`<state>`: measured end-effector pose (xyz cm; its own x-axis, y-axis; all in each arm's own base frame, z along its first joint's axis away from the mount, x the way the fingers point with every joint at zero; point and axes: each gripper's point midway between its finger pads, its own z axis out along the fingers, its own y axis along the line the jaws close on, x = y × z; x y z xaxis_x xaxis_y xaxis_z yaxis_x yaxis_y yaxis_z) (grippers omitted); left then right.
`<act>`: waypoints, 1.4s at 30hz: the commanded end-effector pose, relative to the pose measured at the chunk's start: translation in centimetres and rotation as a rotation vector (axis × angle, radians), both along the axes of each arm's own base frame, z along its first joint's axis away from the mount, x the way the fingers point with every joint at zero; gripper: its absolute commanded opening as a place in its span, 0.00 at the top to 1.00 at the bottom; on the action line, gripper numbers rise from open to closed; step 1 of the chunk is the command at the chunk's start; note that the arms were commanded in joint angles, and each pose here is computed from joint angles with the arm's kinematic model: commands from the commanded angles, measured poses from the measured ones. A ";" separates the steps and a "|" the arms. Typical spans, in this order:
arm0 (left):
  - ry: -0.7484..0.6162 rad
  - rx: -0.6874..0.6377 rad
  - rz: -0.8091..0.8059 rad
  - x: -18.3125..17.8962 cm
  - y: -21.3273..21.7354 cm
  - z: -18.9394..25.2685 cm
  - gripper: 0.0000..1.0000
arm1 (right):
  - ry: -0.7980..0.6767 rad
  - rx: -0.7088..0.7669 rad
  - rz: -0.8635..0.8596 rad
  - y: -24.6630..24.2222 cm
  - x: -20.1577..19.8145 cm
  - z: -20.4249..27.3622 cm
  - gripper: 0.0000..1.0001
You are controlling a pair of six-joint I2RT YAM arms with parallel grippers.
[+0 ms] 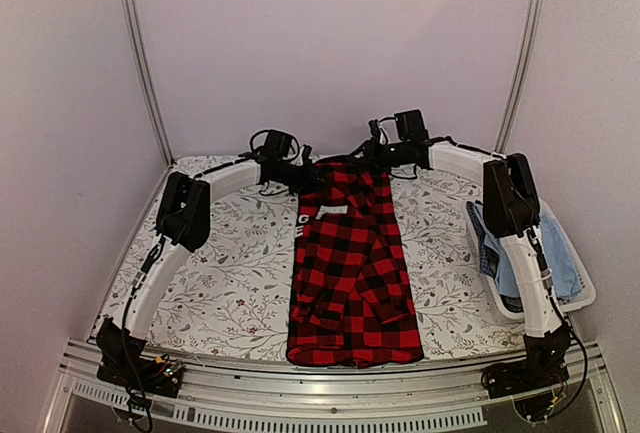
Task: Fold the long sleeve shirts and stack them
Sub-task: Smooth out the rectangle-folded shirt at the center of the board, then move the rectangle-folded shirt to the center of the board.
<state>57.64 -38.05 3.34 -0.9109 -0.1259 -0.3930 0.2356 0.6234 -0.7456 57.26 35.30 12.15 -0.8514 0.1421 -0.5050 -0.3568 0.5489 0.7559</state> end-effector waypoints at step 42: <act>0.061 0.365 0.191 -6.7 6.6 -3.8 0.84 | -0.037 -0.309 -0.002 -9.7 -27.5 1.9 0.52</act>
<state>50.82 -32.29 1.62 -0.9022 -0.1461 -0.4057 0.1045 0.8388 -0.5344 29.81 25.66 13.72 -0.8424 -0.0332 -0.5378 -0.3774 0.7487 0.5450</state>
